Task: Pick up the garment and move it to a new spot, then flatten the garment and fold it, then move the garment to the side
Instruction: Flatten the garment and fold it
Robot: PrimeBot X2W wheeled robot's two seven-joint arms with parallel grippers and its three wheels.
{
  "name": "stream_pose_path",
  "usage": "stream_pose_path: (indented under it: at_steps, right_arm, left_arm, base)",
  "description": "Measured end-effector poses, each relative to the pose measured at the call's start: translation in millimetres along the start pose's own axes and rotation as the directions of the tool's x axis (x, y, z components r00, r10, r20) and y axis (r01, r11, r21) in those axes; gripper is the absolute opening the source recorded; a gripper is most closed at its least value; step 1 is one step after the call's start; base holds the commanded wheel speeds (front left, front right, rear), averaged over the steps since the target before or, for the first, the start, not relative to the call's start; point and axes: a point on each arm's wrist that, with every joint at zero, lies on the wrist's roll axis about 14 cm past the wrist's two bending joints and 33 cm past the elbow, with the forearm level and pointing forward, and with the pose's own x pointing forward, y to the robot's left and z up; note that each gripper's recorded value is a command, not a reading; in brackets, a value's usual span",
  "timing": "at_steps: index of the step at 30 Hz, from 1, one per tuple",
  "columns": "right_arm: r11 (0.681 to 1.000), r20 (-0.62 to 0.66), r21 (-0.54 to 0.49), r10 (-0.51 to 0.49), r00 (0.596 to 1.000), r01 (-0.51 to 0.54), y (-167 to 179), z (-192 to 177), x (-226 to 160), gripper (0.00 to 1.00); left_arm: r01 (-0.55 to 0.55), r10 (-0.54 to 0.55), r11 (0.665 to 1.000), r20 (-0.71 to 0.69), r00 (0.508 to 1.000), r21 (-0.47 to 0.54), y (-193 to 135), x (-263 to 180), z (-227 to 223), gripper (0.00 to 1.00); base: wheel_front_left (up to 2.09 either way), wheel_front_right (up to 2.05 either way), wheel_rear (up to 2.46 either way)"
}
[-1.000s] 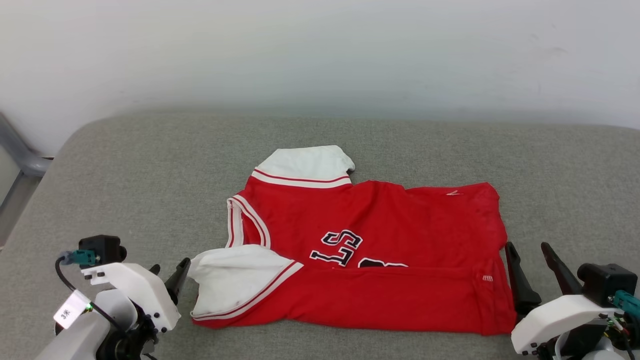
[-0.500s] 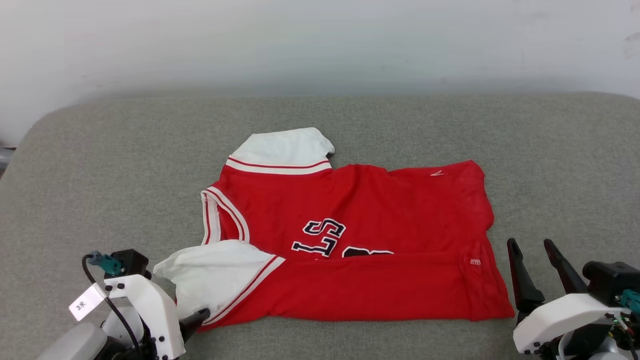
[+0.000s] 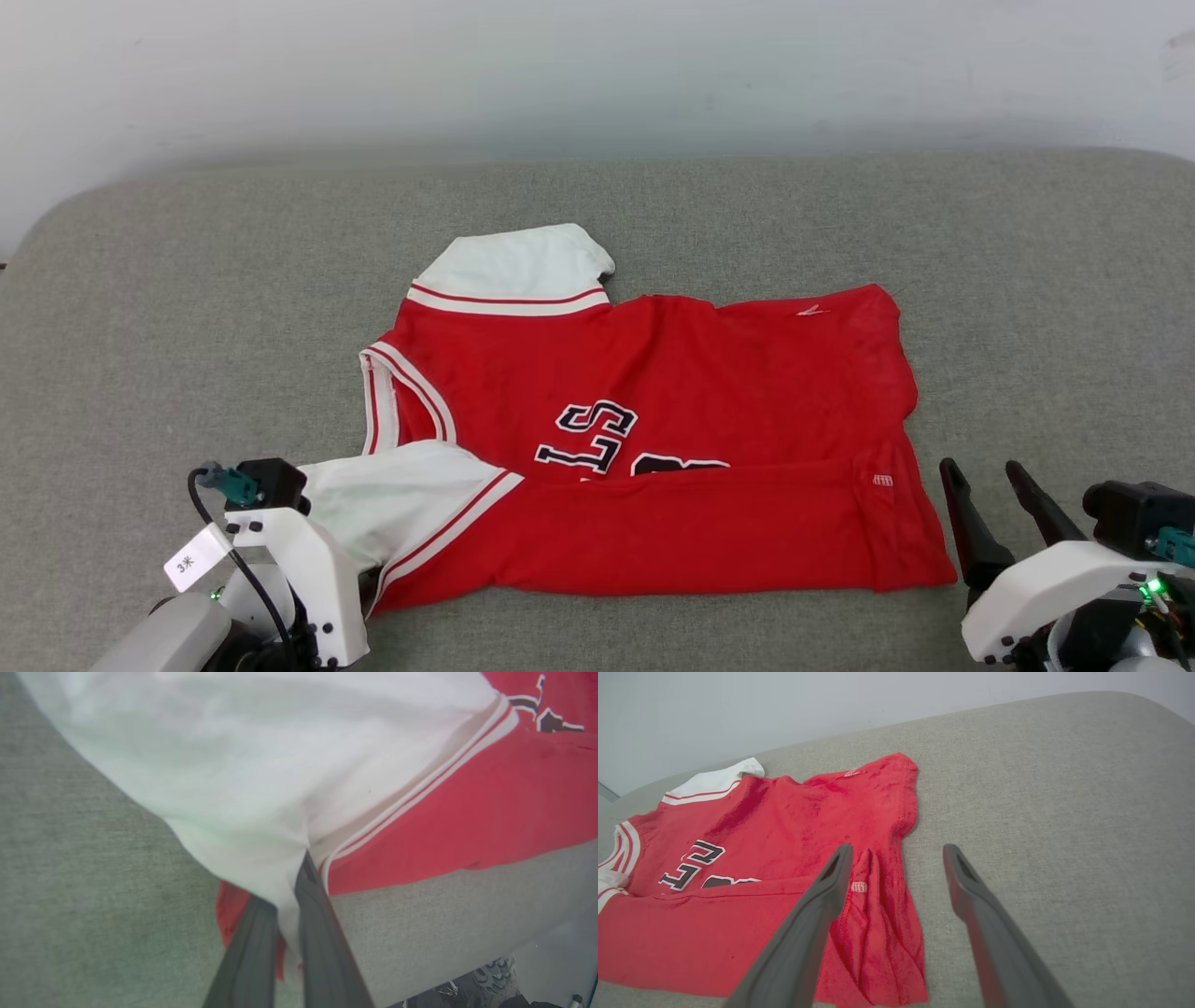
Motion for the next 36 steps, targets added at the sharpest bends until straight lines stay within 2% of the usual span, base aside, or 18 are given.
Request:
stream_pose_path:
  at_steps: [7, 14, 21, 26, 27, 28, 29, 30, 31, 36]
  right_arm:
    - [0.999, -0.199, -0.029, -0.021, 0.98, 0.015, -25, -20, -10, 1.0]
    - [0.999, -0.422, -0.029, 0.012, 0.907, -0.026, -25, -47, -16, 1.0]
    - [0.994, -0.528, -0.029, 0.077, 0.846, -0.108, -2, -64, -6, 1.0]
    - [0.991, -0.618, -0.018, 0.092, 0.78, -0.131, 5, -88, -2, 1.0]
    - [0.991, -0.637, -0.012, 0.096, 0.765, -0.135, 6, -93, -3, 0.9]
    - [0.99, -0.649, -0.012, 0.098, 0.754, -0.138, 7, -97, -3, 0.44]
    - [0.99, -0.661, -0.008, 0.1, 0.744, -0.139, 8, -100, -4, 0.44]
    - [0.99, -0.669, 0.0, 0.105, 0.736, -0.14, 10, -102, -4, 0.09]
    - [0.99, -0.67, 0.001, 0.107, 0.735, -0.143, 11, -102, -2, 0.0]
    - [0.987, -0.659, 0.008, 0.128, 0.741, -0.163, 19, -96, 2, 0.0]
  left_arm:
    - [0.005, -0.01, 0.999, 0.088, 0.996, 0.05, -8, -13, 13, 0.0]
    - [0.006, -0.018, 0.997, 0.16, 0.987, 0.076, -12, -28, 25, 0.0]
    - [0.006, -0.021, 0.996, 0.171, 0.985, 0.086, -11, -31, 29, 0.0]
    - [0.002, -0.015, 0.997, 0.169, 0.986, 0.073, -8, -29, 28, 0.0]
    - [0.001, -0.012, 0.998, 0.168, 0.986, 0.069, -6, -29, 27, 0.0]
    - [-0.001, -0.011, 0.998, 0.169, 0.985, 0.066, -6, -28, 27, 0.0]
    - [-0.002, -0.009, 0.998, 0.173, 0.985, 0.064, -5, -28, 28, 0.0]
    - [-0.002, -0.008, 0.998, 0.173, 0.985, 0.062, -4, -28, 28, 0.0]
    - [-0.002, -0.008, 0.998, 0.174, 0.985, 0.062, -4, -28, 28, 0.0]
    - [-0.003, -0.009, 0.998, 0.183, 0.983, 0.067, -4, -29, 27, 0.0]
  base:
    - [0.0, 0.0, 0.0]
    - [0.0, 0.0, 0.0]
    - [0.0, 0.0, 0.0]
    - [0.0, 0.0, 0.0]
    - [0.0, 0.0, 0.0]
    - [0.0, 0.0, 0.0]
    - [0.0, 0.0, 0.0]
    - [0.0, 0.0, 0.0]
    - [0.0, 0.0, 0.0]
    - [0.0, 0.0, 0.0]
